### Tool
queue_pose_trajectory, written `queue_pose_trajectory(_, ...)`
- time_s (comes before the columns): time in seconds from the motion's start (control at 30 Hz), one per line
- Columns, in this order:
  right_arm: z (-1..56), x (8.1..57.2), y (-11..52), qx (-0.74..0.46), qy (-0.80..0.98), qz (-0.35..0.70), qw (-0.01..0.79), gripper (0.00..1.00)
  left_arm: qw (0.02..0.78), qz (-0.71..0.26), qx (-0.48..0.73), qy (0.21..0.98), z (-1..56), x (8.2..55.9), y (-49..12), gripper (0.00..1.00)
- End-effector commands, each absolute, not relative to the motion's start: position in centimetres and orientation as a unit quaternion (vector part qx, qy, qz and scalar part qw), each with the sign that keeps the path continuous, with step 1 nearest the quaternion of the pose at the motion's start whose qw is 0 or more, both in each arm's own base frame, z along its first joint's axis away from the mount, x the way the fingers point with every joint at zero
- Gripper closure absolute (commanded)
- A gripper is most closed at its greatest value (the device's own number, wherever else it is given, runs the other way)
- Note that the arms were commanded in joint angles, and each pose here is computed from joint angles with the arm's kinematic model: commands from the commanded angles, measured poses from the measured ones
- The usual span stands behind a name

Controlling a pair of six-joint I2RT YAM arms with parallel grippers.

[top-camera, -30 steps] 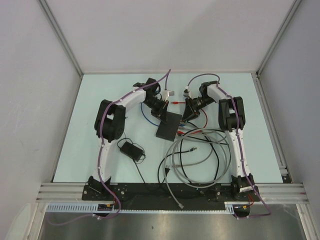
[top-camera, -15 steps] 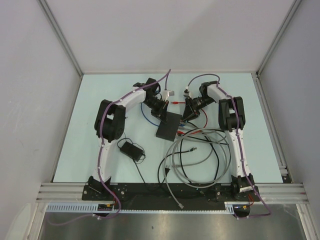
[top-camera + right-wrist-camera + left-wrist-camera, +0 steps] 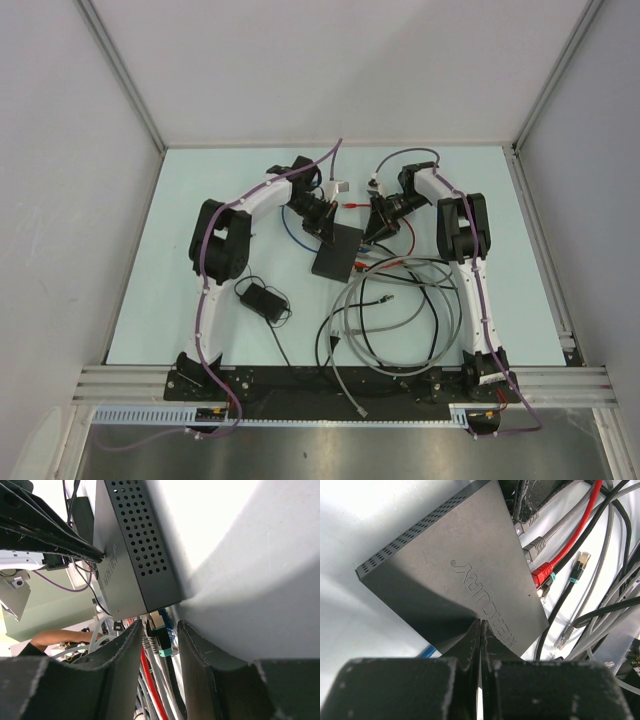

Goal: Pull the plug from the switch port

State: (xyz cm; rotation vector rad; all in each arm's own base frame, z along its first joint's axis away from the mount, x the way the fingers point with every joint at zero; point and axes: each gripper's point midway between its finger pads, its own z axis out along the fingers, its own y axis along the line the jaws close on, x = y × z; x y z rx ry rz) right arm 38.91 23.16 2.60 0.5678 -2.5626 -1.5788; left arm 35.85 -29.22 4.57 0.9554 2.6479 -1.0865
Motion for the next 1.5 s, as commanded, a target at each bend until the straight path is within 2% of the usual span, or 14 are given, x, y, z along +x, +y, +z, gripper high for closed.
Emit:
queue_pose_trajectory(0.0, -0.9, 40.1, 22.0, 0.215, -0.859, -0.464, 0.018, 0.63, 0.015, -0.266, 0.336, 0.904, -2.0, 34.8, -26.6, 1.0)
queue_pose_trajectory(0.17, -2.0, 40.3, 21.7, 0.215, -0.875, -0.434, 0.019, 0.71, 0.015, -0.267, 0.336, 0.903, -2.0, 34.7, -26.6, 1.0)
queue_pose_trajectory(0.3, -2.2, 40.5, 20.9, 0.227, -0.882, -0.414, 0.012, 0.84, 0.014, -0.265, 0.337, 0.903, -2.1, 34.7, -26.6, 1.0)
queue_pose_trajectory(0.37, -2.1, 40.2, 20.4, 0.231, -0.883, -0.409, 0.015, 0.86, 0.016, -0.265, 0.337, 0.903, -2.0, 34.7, -26.6, 1.0)
queue_pose_trajectory(0.73, 1.0, 40.0, 17.5, 0.315, -0.869, -0.382, -0.01, 0.91, 0.015, -0.264, 0.336, 0.904, -2.2, 34.8, -26.6, 1.0)
queue_pose_trajectory(1.13, 4.8, 39.7, 18.5, 0.342, -0.844, -0.411, -0.036, 0.92, 0.019, -0.267, 0.341, 0.901, -1.9, 34.9, -27.2, 1.0)
queue_pose_trajectory(1.47, 8.5, 41.5, 14.9, 0.378, -0.865, -0.305, -0.126, 0.92, 0.023, -0.27, 0.341, 0.9, -1.8, 35.2, -27.4, 1.0)
